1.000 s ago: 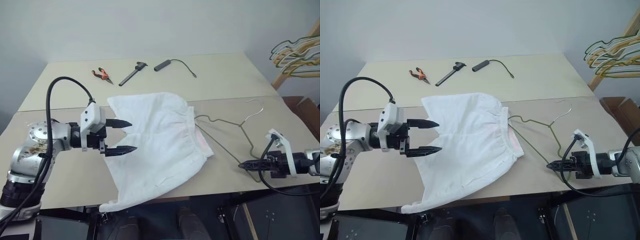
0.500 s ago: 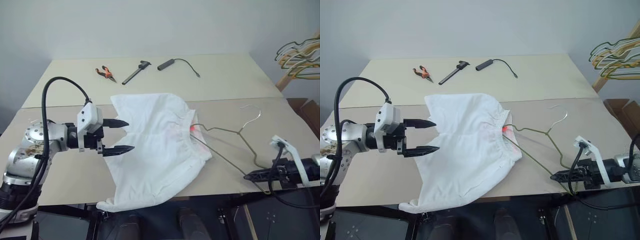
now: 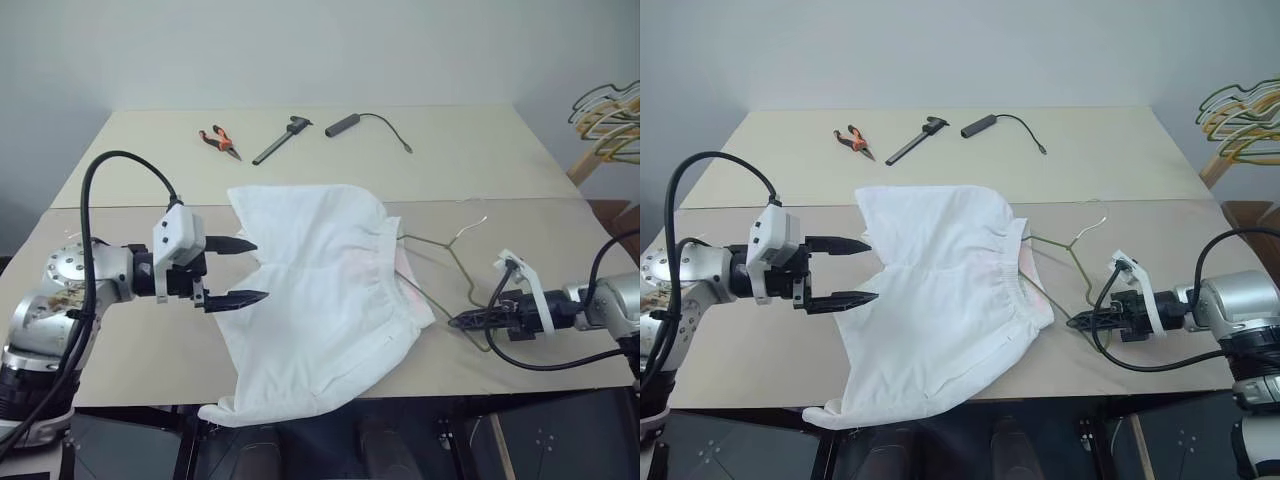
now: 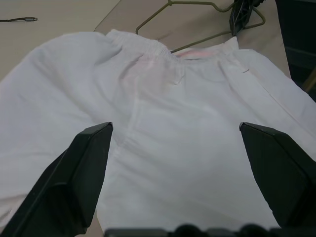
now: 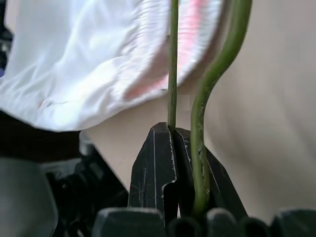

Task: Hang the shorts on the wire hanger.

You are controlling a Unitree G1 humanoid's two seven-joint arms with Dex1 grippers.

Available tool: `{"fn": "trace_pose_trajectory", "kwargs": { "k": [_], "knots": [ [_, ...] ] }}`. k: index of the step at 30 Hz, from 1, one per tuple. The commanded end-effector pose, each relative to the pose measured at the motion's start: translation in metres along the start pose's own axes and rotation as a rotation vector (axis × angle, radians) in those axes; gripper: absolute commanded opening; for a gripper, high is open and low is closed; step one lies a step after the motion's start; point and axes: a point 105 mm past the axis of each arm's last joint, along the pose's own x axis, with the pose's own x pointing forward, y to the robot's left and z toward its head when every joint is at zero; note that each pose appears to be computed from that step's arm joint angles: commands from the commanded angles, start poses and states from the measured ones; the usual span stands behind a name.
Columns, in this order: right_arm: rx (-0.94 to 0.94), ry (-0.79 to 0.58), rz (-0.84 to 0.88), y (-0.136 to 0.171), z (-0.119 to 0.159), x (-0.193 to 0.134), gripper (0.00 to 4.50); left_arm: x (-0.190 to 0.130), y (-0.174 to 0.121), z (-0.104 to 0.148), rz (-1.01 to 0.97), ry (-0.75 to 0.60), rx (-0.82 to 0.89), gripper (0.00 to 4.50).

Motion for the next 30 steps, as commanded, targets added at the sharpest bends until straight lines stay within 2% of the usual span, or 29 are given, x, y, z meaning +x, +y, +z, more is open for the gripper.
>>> {"fn": "trace_pose_trajectory", "kwargs": {
  "k": [1,5,16,21,26,30],
  "knots": [
    [-0.048,-0.018,0.002,0.002,0.016,0.0,0.0,-0.007,0.0,0.013,0.014,-0.016,0.048,4.47],
    [0.007,-0.044,-0.061,-0.013,0.03,0.008,0.0,-0.008,0.001,0.014,0.011,-0.012,0.054,4.47],
    [0.094,-0.067,-0.047,-0.026,0.046,0.023,0.0,-0.013,0.002,0.014,0.029,0.001,0.065,4.47],
    [0.091,-0.162,-0.068,-0.032,0.062,0.022,0.0,-0.013,0.001,0.014,0.031,0.003,0.065,4.47],
    [0.004,-0.163,-0.092,-0.032,0.07,0.02,0.0,-0.015,0.003,0.015,0.038,0.005,0.067,4.47],
    [-0.209,-0.162,-0.192,-0.029,0.082,0.013,0.0,-0.016,0.003,0.014,0.041,0.009,0.067,4.47]
  ]
}}
